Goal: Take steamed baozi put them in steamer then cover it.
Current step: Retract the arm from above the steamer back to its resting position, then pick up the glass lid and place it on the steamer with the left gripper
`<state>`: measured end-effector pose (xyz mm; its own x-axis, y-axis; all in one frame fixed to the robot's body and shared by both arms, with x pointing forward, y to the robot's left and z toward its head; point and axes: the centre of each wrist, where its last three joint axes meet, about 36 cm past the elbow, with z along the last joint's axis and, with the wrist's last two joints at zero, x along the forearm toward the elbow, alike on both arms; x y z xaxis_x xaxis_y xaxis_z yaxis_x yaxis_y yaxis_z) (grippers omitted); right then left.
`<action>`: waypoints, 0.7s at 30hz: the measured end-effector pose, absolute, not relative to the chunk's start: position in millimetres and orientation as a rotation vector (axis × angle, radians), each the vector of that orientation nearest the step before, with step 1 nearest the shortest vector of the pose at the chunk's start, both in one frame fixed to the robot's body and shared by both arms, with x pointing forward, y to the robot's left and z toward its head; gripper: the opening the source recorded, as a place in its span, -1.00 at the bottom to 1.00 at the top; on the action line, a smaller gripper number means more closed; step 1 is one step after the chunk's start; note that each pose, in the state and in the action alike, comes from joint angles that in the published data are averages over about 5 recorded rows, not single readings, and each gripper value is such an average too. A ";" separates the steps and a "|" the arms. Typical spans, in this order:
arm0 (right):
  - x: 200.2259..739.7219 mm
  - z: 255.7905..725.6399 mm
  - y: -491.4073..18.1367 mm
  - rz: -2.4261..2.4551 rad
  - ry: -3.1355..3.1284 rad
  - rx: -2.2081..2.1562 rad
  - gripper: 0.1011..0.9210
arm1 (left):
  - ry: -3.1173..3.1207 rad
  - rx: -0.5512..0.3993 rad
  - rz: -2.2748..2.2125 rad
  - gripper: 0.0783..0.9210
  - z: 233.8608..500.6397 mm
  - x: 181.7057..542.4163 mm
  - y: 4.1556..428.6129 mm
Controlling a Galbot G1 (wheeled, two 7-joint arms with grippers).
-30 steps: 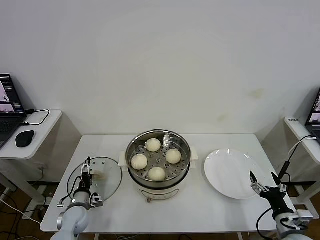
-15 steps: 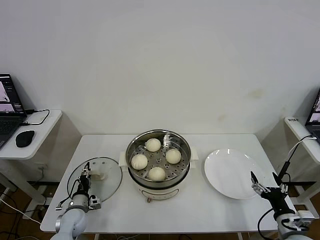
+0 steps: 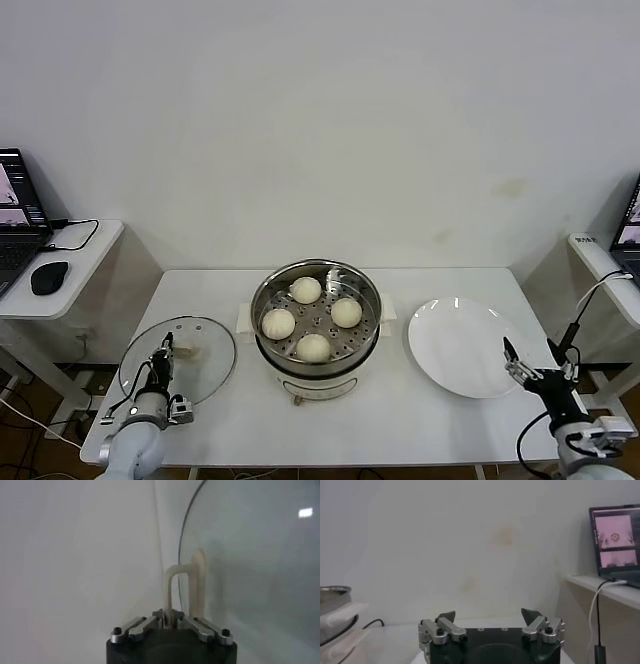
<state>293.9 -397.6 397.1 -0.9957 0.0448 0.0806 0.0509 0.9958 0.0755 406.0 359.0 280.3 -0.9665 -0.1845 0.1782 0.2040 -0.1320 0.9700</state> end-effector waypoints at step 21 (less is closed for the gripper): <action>309.9 412.5 -376.2 -0.147 -3.098 -0.004 0.76 | -1.900 0.246 -2.159 -0.84 391.5 379.8 345.6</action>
